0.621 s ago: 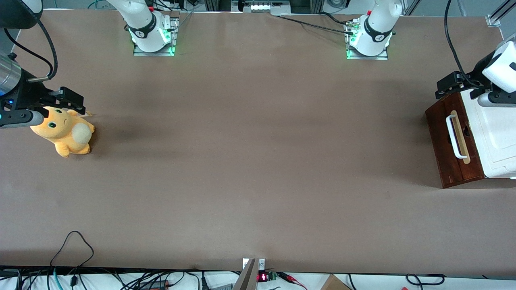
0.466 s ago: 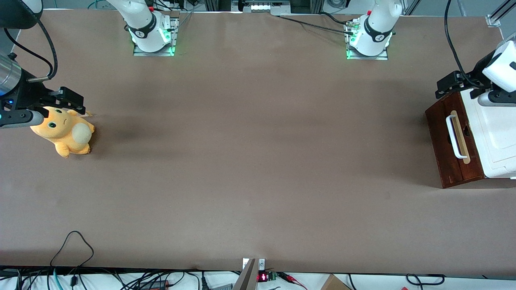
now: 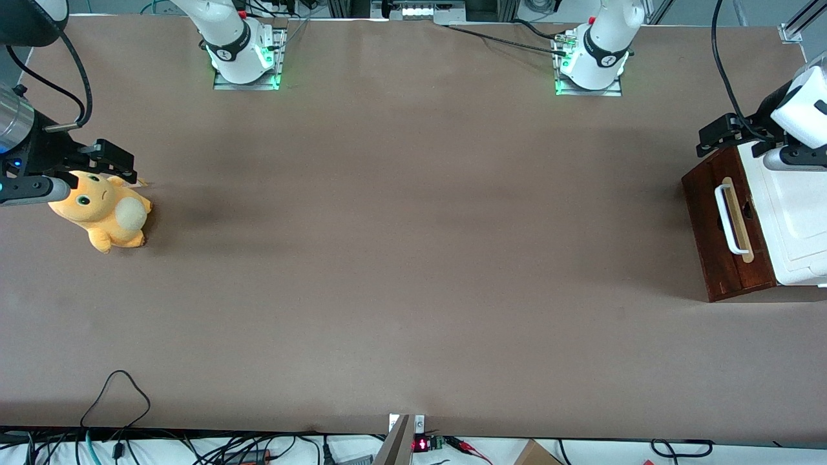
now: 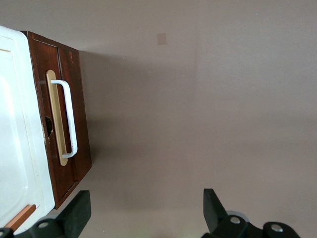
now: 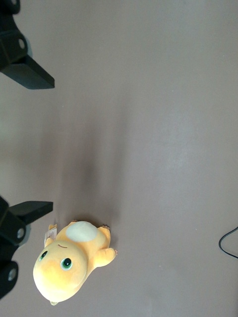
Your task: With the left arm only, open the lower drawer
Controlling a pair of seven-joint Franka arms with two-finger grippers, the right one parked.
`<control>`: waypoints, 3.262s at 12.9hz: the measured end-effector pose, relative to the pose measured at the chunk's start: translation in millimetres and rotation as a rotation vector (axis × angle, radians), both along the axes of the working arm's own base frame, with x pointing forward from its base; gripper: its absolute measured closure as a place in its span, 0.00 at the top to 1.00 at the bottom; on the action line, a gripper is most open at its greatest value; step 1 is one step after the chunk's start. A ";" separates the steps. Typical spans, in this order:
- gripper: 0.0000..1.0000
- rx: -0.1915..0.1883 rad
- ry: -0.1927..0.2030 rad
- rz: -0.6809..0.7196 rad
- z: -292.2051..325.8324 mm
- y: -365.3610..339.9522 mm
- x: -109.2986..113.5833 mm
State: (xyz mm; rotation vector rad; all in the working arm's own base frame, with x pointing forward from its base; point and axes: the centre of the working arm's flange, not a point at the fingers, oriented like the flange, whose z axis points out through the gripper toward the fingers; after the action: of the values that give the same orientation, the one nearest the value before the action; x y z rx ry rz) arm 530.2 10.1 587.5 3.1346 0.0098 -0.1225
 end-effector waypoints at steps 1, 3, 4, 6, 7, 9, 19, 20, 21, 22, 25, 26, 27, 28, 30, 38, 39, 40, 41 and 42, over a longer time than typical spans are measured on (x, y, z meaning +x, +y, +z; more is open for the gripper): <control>1.00 0.000 0.001 0.003 -0.2 1.7 -0.2; 1.00 -0.002 0.006 0.018 -1.5 10.3 -0.8; 1.00 -0.002 0.006 0.022 -1.7 12.2 -0.9; 1.00 -0.003 0.006 0.021 -1.7 12.1 -0.9; 1.00 -0.003 0.006 0.021 -1.7 12.1 -1.0; 1.00 -0.003 0.007 0.021 -1.6 12.0 -1.1; 0.93 0.622 0.081 0.013 -99.8 -60.5 6.6; 0.93 0.716 0.073 0.020 -116.5 -72.5 0.4; 0.93 0.808 0.066 0.025 -134.5 -84.1 -6.3; 0.93 0.901 0.055 0.033 -153.4 -93.9 -12.5; 0.93 1.115 0.012 -0.032 -215.3 -107.4 -28.1; 0.93 1.165 0.010 -0.064 -234.0 -103.7 -31.6; 0.90 1.212 0.005 -0.089 -251.8 -98.1 -34.1; 0.90 1.256 -0.003 -0.106 -268.6 -92.3 -35.7; 0.88 1.323 -0.009 -0.130 -299.3 -83.9 -36.9; 0.82 1.490 -0.042 -0.119 -405.1 -20.3 -25.2; 0.82 1.498 -0.039 -0.100 -414.9 -13.4 -21.8; 0.82 1.503 -0.038 -0.089 -422.3 -9.4 -18.4; 0.82 1.508 -0.044 -0.083 -427.0 -6.3 -13.9; 0.82 1.509 -0.049 -0.077 -429.6 -3.3 -8.2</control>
State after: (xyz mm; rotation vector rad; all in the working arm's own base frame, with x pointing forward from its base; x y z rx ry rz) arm 522.0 6.7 157.9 4.6469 -0.0367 -0.0263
